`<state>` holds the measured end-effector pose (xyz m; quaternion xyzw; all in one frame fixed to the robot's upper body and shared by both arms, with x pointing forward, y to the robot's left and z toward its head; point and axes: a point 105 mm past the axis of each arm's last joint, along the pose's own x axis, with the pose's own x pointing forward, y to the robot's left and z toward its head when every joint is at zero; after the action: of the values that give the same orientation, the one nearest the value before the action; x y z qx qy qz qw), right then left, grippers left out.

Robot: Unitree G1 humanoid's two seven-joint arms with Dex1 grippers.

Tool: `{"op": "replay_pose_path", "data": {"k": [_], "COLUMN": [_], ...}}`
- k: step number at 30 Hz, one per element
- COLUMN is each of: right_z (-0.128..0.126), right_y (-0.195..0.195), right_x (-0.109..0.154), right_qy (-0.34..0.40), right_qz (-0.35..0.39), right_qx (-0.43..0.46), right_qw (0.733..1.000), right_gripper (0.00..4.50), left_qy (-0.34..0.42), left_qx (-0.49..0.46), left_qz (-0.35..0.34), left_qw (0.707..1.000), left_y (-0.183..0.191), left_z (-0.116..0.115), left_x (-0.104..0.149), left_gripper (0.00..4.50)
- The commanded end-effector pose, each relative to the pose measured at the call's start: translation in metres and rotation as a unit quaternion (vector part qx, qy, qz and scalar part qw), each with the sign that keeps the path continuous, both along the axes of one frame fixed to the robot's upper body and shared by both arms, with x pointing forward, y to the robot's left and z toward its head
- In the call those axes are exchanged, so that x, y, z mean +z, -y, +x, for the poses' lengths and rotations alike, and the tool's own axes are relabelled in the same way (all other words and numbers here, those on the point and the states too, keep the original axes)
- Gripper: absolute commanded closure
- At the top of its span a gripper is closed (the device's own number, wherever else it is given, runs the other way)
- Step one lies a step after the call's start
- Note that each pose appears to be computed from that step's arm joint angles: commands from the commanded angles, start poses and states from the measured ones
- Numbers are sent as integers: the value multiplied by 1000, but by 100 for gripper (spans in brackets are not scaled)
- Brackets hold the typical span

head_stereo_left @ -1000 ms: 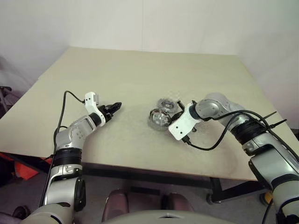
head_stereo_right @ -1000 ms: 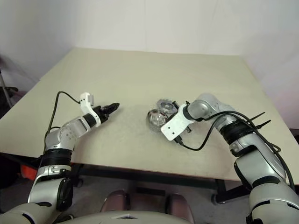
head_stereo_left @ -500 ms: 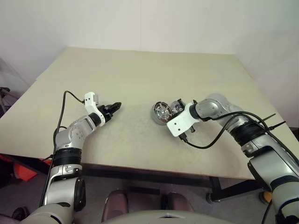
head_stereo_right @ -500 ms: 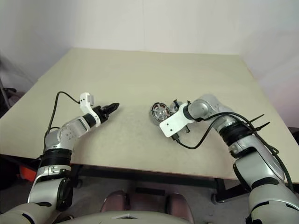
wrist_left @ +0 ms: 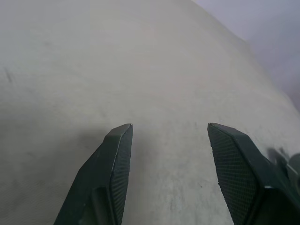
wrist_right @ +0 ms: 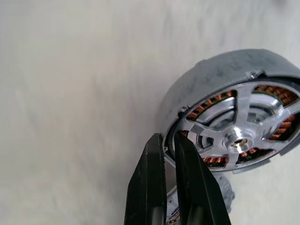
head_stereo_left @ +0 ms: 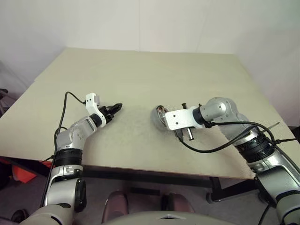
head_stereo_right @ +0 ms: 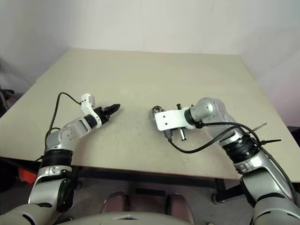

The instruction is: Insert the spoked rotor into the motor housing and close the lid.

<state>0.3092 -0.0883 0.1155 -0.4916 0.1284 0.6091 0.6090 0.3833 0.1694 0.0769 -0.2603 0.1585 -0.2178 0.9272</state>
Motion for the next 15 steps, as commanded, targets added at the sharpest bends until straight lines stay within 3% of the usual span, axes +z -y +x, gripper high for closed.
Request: {"op": "replay_pose_path", "data": {"k": [1, 15], "right_z": [2, 14], "right_y": [-11, -25], "right_x": [9, -17], "right_qy": [14, -5], "right_qz": [26, 18], "right_qx": [-14, -50], "right_qw": [999, 999], "right_gripper": [450, 450], "left_qy": [30, 32], "left_qx": [-3, 8], "left_qz": [0, 1], "left_qw": [1000, 999], "left_y": [1, -5], "left_z": [5, 1], "left_x": [18, 18], "left_gripper": [176, 176]}}
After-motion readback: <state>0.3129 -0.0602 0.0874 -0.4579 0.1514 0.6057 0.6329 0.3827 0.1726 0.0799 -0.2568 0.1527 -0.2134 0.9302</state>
